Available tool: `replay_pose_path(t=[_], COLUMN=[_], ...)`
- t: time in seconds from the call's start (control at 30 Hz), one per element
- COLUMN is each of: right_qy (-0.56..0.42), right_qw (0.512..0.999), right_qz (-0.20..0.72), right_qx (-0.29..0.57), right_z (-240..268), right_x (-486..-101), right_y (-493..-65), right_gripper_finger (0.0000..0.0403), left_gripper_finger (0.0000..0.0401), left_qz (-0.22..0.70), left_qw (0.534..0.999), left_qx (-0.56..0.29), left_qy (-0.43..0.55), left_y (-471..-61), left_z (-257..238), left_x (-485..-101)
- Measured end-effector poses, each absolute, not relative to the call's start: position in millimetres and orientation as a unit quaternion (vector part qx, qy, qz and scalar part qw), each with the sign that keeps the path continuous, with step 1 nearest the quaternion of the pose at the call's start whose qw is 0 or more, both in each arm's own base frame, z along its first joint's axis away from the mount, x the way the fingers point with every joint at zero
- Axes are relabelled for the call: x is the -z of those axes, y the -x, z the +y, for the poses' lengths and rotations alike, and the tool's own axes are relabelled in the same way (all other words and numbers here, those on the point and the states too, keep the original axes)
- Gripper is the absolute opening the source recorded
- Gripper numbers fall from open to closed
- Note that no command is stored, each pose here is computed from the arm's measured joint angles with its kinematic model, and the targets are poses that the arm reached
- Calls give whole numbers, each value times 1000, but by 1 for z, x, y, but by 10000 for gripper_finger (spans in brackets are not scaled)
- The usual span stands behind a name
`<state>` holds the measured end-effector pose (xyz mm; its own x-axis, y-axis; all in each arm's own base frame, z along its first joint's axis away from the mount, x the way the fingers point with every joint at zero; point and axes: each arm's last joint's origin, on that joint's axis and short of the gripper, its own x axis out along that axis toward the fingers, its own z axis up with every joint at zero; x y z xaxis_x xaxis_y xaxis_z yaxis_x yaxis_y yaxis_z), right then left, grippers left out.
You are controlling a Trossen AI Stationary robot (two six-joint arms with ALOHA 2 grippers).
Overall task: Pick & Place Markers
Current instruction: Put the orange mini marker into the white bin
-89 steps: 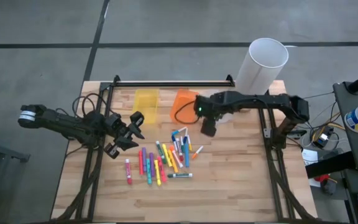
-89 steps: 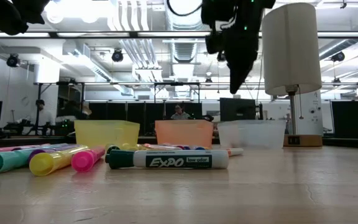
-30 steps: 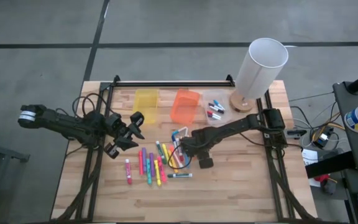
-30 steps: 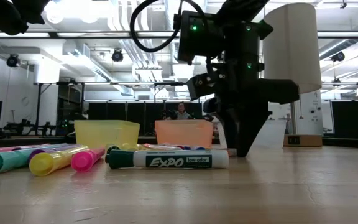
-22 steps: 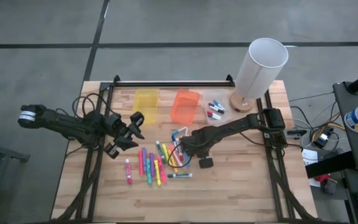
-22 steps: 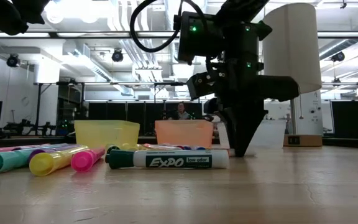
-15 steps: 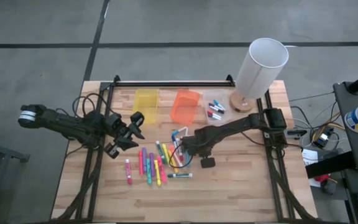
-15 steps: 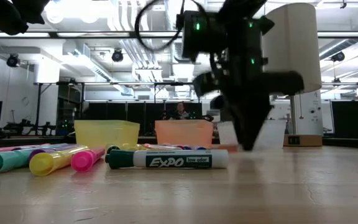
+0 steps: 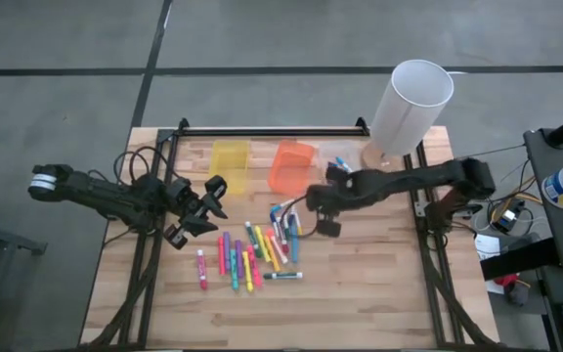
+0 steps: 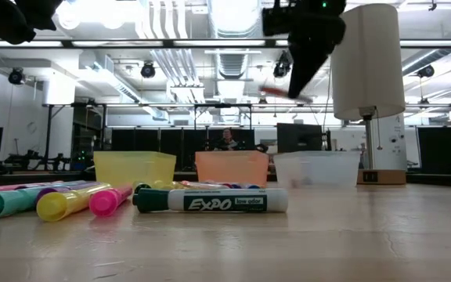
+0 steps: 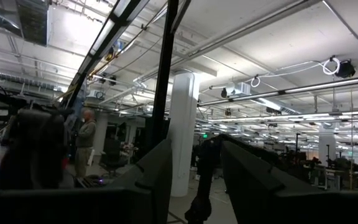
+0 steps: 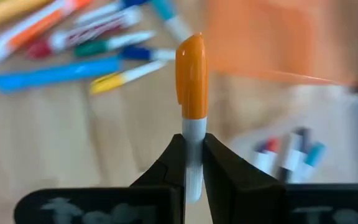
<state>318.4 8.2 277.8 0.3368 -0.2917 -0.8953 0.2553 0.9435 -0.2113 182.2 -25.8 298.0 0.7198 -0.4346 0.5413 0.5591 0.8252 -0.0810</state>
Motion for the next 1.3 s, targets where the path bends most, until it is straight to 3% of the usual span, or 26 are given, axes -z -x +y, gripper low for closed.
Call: replay_pose_path(t=[0.27,0.5,0.83,1.3], right_qy=[-52,-67,-92,-99], right_qw=[848,840,798,710], right_qz=[462,452,479,571], right_qx=[252,293,354,399], right_z=[-20,-37,-63,-108], right_x=[-329,-335,-314,-248], right_y=[-280,-269,-277,-304], right_gripper_finger=[24,24,24,24], left_gripper_finger=[133,133,133,133], left_qz=[-259,-258,-258,-258], left_qw=[919,919,919,919], left_qx=[270,271,271,271], left_qy=[121,122,123,125], left_y=[-182,-182,-182,-182], left_z=[-26,-26,-26,-26], left_x=[-298,-298,-298,-298])
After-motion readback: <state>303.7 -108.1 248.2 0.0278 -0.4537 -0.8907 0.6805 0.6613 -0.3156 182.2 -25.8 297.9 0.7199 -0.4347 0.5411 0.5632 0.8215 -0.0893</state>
